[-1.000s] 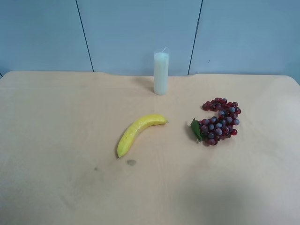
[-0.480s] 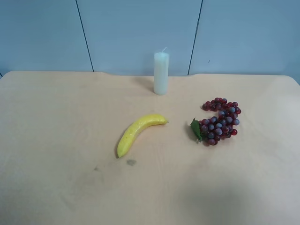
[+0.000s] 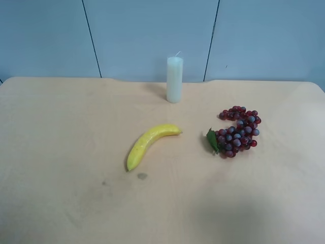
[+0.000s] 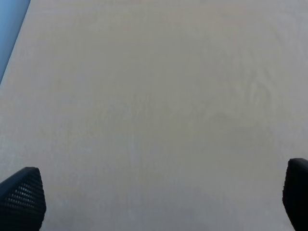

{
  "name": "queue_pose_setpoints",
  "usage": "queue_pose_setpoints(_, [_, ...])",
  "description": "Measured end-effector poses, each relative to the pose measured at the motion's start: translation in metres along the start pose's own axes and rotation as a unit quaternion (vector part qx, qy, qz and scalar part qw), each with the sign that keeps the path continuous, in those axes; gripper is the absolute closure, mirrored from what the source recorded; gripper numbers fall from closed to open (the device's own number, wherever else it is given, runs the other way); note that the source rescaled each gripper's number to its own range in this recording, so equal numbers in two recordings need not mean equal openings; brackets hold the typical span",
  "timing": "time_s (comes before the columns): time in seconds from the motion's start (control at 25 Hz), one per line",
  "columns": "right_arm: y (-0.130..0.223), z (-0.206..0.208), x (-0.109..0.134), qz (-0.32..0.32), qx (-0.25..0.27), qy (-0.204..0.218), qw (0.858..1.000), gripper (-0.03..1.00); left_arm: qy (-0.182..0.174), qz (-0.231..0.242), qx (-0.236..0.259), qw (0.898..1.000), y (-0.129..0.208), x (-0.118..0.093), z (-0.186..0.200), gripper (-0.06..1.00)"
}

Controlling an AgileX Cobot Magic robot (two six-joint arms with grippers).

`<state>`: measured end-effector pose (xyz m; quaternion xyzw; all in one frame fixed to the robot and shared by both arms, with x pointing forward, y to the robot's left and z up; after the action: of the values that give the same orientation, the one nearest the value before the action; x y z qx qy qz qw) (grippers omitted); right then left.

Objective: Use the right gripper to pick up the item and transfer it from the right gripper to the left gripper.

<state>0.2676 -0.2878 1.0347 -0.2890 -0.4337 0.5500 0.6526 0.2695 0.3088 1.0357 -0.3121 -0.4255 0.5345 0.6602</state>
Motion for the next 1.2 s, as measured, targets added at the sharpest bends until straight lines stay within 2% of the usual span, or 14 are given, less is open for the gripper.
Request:
queue_pose_setpoints(0.48, [-0.002,0.0,0.002,-0.02,-0.007,-0.007,1.0,-0.03,0.0,0.0,0.0,1.0,0.0,0.0,0.0,-0.05])
queue_pose_setpoints(0.64, [-0.027,0.008,0.015,-0.046,-0.053,-0.044,0.997,-0.03,0.0,0.0,0.0,1.0,0.0,0.0,0.0,-0.06])
queue_pose_setpoints(0.72, [-0.044,0.003,0.019,-0.052,-0.053,-0.046,0.996,-0.03,0.0,0.0,0.0,1.0,0.0,0.0,0.0,-0.06])
queue_pose_setpoints(1.0, [-0.088,-0.058,0.023,-0.053,0.033,-0.013,0.998,-0.03,0.0,0.0,0.0,1.0,0.0,0.0,0.0,-0.06])
queue_pose_setpoints(1.2, [-0.116,-0.117,0.025,-0.058,0.11,0.012,0.992,-0.03,0.0,0.0,0.0,1.0,0.0,0.0,0.0,-0.06])
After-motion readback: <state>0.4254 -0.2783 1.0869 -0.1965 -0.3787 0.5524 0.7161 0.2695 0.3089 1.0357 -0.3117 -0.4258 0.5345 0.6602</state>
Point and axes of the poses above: a point on each arm's last joint axis where the gripper is mounted, z pointing back along that axis away from the gripper, x along the wrist's bending axis when the last joint is at zero, y = z × x, the point moved 4 cm from there along -z, pointing out along that axis toward the gripper, and after that the axes turned 11 degrees about -z, right-handed, at the moved point
